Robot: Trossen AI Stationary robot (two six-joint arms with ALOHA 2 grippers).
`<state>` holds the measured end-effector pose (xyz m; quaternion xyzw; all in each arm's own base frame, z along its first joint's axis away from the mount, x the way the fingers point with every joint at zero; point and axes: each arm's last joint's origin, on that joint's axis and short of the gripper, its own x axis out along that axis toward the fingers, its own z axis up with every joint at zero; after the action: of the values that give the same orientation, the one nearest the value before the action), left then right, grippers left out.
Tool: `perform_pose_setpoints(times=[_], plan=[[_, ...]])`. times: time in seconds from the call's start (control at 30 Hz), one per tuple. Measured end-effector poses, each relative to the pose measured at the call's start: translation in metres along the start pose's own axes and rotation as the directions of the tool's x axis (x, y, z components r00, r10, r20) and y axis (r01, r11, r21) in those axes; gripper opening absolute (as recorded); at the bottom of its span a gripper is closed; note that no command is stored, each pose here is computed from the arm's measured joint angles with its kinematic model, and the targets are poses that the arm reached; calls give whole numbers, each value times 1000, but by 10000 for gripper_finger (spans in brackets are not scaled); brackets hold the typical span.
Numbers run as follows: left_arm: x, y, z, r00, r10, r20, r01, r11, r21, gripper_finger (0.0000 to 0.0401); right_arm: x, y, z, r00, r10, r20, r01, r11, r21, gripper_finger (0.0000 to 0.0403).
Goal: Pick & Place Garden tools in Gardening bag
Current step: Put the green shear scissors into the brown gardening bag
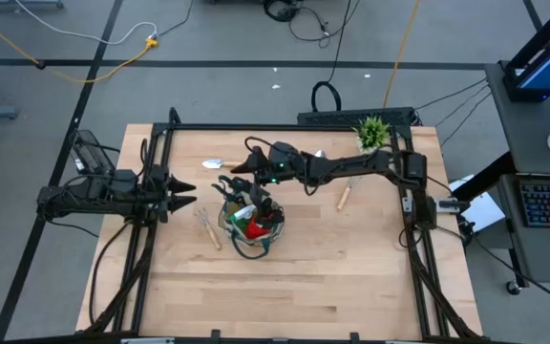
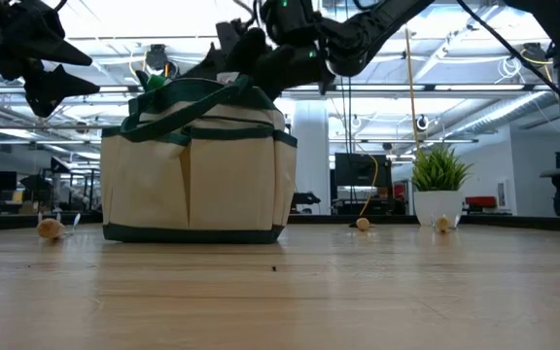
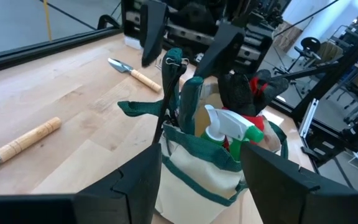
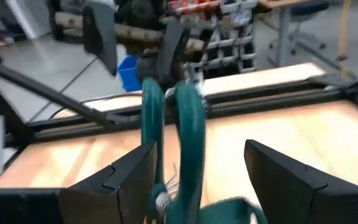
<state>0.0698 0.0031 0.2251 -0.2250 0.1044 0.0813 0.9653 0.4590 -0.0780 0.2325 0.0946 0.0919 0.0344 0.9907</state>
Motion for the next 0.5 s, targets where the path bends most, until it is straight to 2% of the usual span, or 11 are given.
perform_pose_setpoints(times=[0.5], plan=[[0, -1, 2, 1000, -8, 17, 8, 1000, -1, 225, 9, -6, 9, 999, 41, 14, -41, 999, 1, 238]])
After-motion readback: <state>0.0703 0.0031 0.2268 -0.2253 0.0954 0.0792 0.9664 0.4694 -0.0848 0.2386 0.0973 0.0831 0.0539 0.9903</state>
